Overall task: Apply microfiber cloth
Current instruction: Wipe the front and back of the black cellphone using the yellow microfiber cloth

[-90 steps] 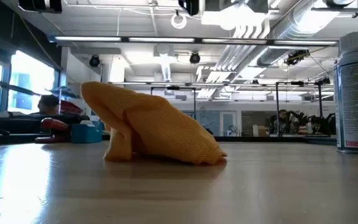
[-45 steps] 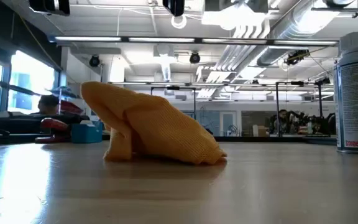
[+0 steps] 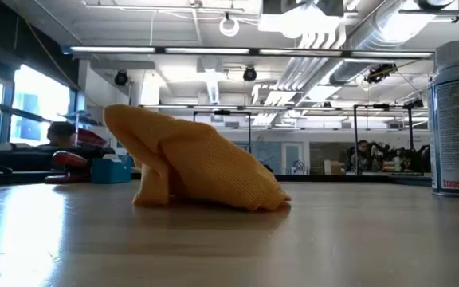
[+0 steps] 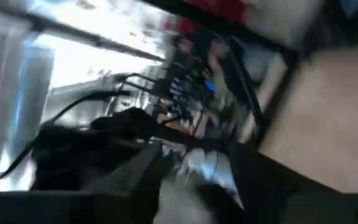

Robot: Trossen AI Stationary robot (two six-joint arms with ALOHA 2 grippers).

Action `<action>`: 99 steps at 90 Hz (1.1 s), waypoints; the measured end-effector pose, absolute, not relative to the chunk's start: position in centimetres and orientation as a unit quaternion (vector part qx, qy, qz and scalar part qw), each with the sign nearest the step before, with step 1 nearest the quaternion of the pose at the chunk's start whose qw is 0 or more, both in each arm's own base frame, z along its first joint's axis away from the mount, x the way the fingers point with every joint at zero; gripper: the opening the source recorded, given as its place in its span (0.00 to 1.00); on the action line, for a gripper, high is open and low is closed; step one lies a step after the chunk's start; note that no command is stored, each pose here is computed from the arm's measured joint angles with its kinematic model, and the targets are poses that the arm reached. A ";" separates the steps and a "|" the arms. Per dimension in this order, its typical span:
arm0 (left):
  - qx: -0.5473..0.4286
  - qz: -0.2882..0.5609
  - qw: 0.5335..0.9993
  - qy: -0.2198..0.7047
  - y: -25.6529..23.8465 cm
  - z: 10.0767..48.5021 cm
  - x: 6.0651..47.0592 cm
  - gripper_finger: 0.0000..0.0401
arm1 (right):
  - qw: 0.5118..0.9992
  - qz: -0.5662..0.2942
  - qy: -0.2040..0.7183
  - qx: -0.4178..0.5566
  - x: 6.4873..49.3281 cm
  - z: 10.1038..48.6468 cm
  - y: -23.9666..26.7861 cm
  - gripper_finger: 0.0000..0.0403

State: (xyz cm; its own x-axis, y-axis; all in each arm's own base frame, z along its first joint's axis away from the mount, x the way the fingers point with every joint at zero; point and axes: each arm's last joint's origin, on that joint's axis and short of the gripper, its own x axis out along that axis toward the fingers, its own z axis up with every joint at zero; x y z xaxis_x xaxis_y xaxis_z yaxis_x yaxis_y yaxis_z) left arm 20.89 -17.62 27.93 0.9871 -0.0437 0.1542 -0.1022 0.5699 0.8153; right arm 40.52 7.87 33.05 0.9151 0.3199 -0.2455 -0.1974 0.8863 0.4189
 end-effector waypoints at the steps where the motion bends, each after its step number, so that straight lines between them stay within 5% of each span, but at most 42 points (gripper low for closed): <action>1: 0.448 0.020 0.890 -0.078 -17.5 28.1 20.8 0.49 | 0.960 0.131 0.156 0.192 40.5 33.1 7.9 0.00; 19: 0.193 0.110 0.972 -0.075 -15.5 31.2 18.1 0.60 | 0.978 0.077 0.156 0.115 39.5 33.6 8.5 0.00; 47: -0.030 0.081 0.988 -0.125 -13.0 32.0 17.0 0.61 | 0.988 0.029 0.147 -0.025 39.2 33.1 10.8 0.00; 71: -0.123 0.028 0.984 -0.127 -10.3 31.3 19.5 0.61 | 0.988 0.023 0.147 -0.050 39.5 32.8 10.7 0.00; 83: -0.119 -0.043 0.984 -0.129 -9.6 31.3 20.2 0.61 | 0.988 0.011 0.152 -0.041 39.6 32.6 10.5 0.00; 99: -0.075 -0.036 0.990 -0.115 -9.3 30.9 20.5 0.61 | 0.987 0.004 0.154 -0.036 39.6 32.6 10.3 0.00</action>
State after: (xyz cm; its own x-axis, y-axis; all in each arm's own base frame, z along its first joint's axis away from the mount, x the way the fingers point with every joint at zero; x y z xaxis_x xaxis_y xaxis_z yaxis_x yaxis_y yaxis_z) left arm 20.47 -9.28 30.93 0.9709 -0.0547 0.2332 0.0891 0.9862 -0.1398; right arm 39.58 10.33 32.55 0.9527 -0.0024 -0.3038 -0.0197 0.9974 -0.0699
